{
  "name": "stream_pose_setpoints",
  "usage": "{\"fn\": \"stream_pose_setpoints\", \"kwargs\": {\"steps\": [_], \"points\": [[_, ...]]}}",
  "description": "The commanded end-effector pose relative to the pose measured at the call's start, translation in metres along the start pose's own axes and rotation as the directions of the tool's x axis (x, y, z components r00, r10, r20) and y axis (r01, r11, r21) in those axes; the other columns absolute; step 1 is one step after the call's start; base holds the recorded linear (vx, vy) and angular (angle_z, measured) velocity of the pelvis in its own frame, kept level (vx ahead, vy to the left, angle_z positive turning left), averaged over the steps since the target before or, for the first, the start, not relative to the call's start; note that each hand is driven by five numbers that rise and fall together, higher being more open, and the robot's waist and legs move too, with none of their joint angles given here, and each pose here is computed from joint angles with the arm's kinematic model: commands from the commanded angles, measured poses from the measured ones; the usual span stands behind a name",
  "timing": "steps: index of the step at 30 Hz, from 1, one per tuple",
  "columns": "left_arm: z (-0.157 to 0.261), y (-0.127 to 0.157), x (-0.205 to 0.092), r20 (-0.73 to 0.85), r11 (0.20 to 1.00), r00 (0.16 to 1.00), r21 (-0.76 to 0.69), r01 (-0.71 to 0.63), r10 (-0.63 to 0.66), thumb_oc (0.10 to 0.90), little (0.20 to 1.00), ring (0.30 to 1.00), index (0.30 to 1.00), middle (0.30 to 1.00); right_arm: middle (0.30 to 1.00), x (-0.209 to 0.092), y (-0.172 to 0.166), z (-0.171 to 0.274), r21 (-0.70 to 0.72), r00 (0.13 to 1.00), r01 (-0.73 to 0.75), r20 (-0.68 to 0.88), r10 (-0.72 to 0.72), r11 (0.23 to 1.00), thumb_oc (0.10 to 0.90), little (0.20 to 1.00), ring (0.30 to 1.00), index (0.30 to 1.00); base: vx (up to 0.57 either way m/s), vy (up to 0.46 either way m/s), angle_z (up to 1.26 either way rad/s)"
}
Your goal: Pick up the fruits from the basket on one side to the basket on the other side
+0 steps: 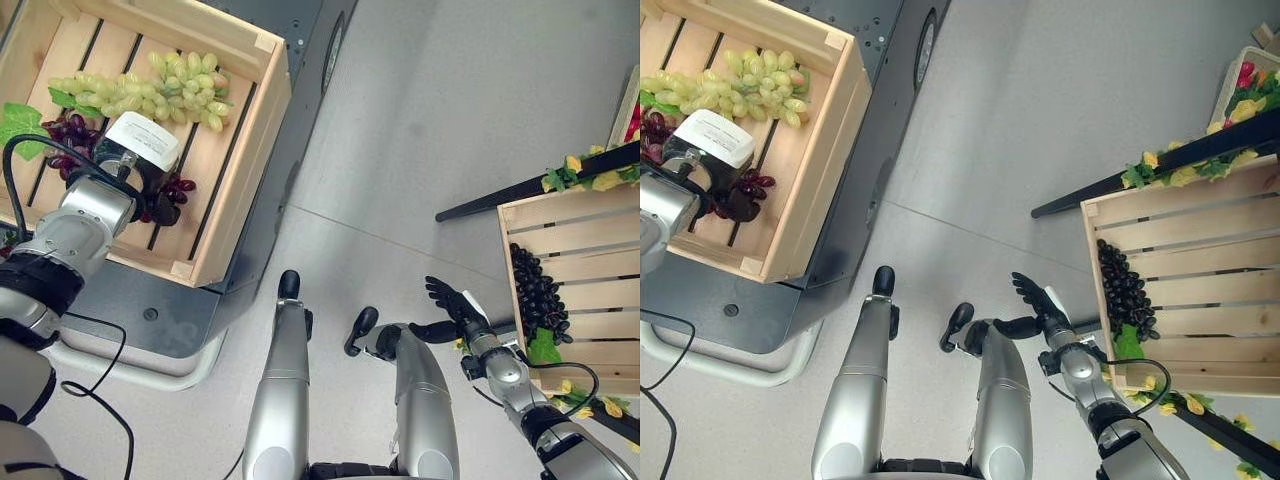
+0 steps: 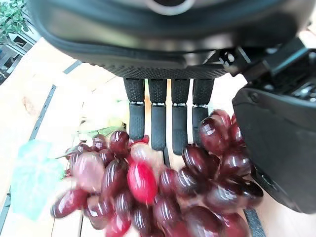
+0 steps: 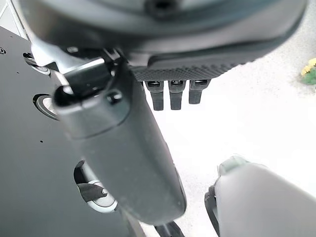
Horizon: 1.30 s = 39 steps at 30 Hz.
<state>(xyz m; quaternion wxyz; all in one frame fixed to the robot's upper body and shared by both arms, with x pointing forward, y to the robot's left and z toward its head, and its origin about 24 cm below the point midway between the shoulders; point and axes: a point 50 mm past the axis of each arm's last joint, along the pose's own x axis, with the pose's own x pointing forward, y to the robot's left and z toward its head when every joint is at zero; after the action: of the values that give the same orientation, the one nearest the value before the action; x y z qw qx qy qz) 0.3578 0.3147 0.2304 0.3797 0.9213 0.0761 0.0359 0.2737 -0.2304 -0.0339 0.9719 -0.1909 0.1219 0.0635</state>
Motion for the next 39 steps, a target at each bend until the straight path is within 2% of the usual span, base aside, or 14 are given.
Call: {"fn": "stream_pose_setpoints", "kwargs": {"steps": [1,8,10,12,16,17,18,19,21,24,25,27,32,39], "points": [[-0.076,-0.041,-0.021,-0.312,0.989,0.947,0.096,0.109,-0.074,0.4,0.3,0.3,0.3,0.3,0.9,-0.011,-0.015,-0.005,0.042,0.995,0.094,0.034,-0.096,0.995,0.8,0.9,0.9,0.9,0.0,0.0,0.0],[-0.079,-0.041,-0.025,-0.286,0.999,0.958,0.017,-0.03,0.034,0.4,0.3,0.3,0.3,0.3,0.9,-0.013,-0.015,-0.007,0.044,0.994,0.098,0.036,-0.1,0.994,0.8,0.9,0.9,0.9,0.0,0.0,0.0],[-0.085,-0.044,-0.029,-0.374,0.967,0.924,-0.199,-0.16,0.076,0.4,0.3,0.3,0.3,0.3,0.9,-0.014,-0.015,-0.007,0.046,0.994,0.1,0.036,-0.102,0.994,0.8,0.9,0.9,0.9,0.0,0.0,0.0],[-0.091,-0.064,-0.038,-0.511,0.804,0.859,-0.491,-0.335,0.046,0.4,0.3,0.3,0.3,0.3,0.9,-0.016,-0.01,-0.009,0.07,0.994,0.101,0.034,-0.104,0.992,0.8,0.9,0.9,0.9,0.02,-0.047,-0.01],[-0.085,-0.093,-0.05,-0.619,0.514,0.785,-0.681,-0.522,-0.023,0.4,0.3,0.3,0.3,0.3,0.9,-0.017,0.002,-0.009,0.093,0.995,0.092,0.032,-0.096,0.991,0.8,0.9,0.9,0.9,0.0,-0.043,0.01],[-0.082,-0.104,-0.055,-0.648,0.345,0.758,-0.731,-0.589,-0.079,0.4,0.3,0.3,0.3,0.3,0.9,-0.017,0.008,-0.009,0.102,0.995,0.088,0.03,-0.092,0.991,0.8,0.9,0.9,0.9,0.0,-0.031,0.02],[-0.081,-0.107,-0.056,-0.648,0.314,0.756,-0.74,-0.595,-0.094,0.4,0.3,0.3,0.3,0.3,0.9,-0.018,0.01,-0.009,0.102,0.996,0.087,0.029,-0.09,0.991,0.8,0.9,0.9,0.9,0.01,-0.042,0.02],[-0.077,-0.114,-0.058,-0.652,0.143,0.743,-0.758,-0.636,-0.151,0.4,0.3,0.3,0.3,0.3,0.9,-0.018,0.017,-0.009,0.11,0.996,0.081,0.026,-0.084,0.991,0.8,0.9,0.9,0.9,0.0,0.0,0.0],[-0.072,-0.118,-0.058,-0.648,0.028,0.738,-0.755,-0.655,-0.19,0.4,0.3,0.3,0.3,0.3,0.9,-0.018,0.021,-0.008,0.113,0.997,0.074,0.027,-0.078,0.991,0.8,0.9,0.9,0.9,0.0,0.0,0.0],[-0.064,-0.128,-0.06,-0.63,-0.344,0.719,-0.632,-0.694,-0.294,0.4,0.3,0.3,0.3,0.3,0.9,-0.018,0.03,-0.006,0.125,0.997,0.069,0.027,-0.073,0.99,0.8,0.9,0.9,0.9,0.0,0.0,0.0],[-0.063,-0.129,-0.061,-0.623,-0.35,0.723,-0.634,-0.69,-0.297,0.4,0.3,0.3,0.3,0.3,0.9,-0.018,0.03,-0.006,0.124,0.997,0.069,0.026,-0.072,0.99,0.8,0.9,0.9,0.9,0.0,0.0,0.0],[-0.052,-0.137,-0.062,-0.596,-0.542,0.718,-0.492,-0.681,-0.361,0.4,0.3,0.3,0.3,0.3,0.9,-0.017,0.035,-0.005,0.135,0.997,0.065,0.028,-0.069,0.989,0.8,0.9,0.9,0.9,0.01,-0.022,-0.04],[-0.037,-0.147,-0.064,-0.564,-0.706,0.717,-0.302,-0.641,-0.409,0.4,0.3,0.3,0.3,0.3,0.9,-0.016,0.042,-0.003,0.145,0.998,0.065,0.018,-0.068,0.987,0.8,0.9,0.9,0.9,0.03,-0.014,-0.06],[-0.027,-0.155,-0.067,-0.521,-0.81,0.724,-0.102,-0.578,-0.452,0.4,0.3,0.3,0.3,0.3,0.9,-0.019,0.048,-0.008,0.141,0.998,0.064,-0.015,-0.063,0.988,0.8,0.9,0.9,0.9,0.02,0.002,-0.04]]}}
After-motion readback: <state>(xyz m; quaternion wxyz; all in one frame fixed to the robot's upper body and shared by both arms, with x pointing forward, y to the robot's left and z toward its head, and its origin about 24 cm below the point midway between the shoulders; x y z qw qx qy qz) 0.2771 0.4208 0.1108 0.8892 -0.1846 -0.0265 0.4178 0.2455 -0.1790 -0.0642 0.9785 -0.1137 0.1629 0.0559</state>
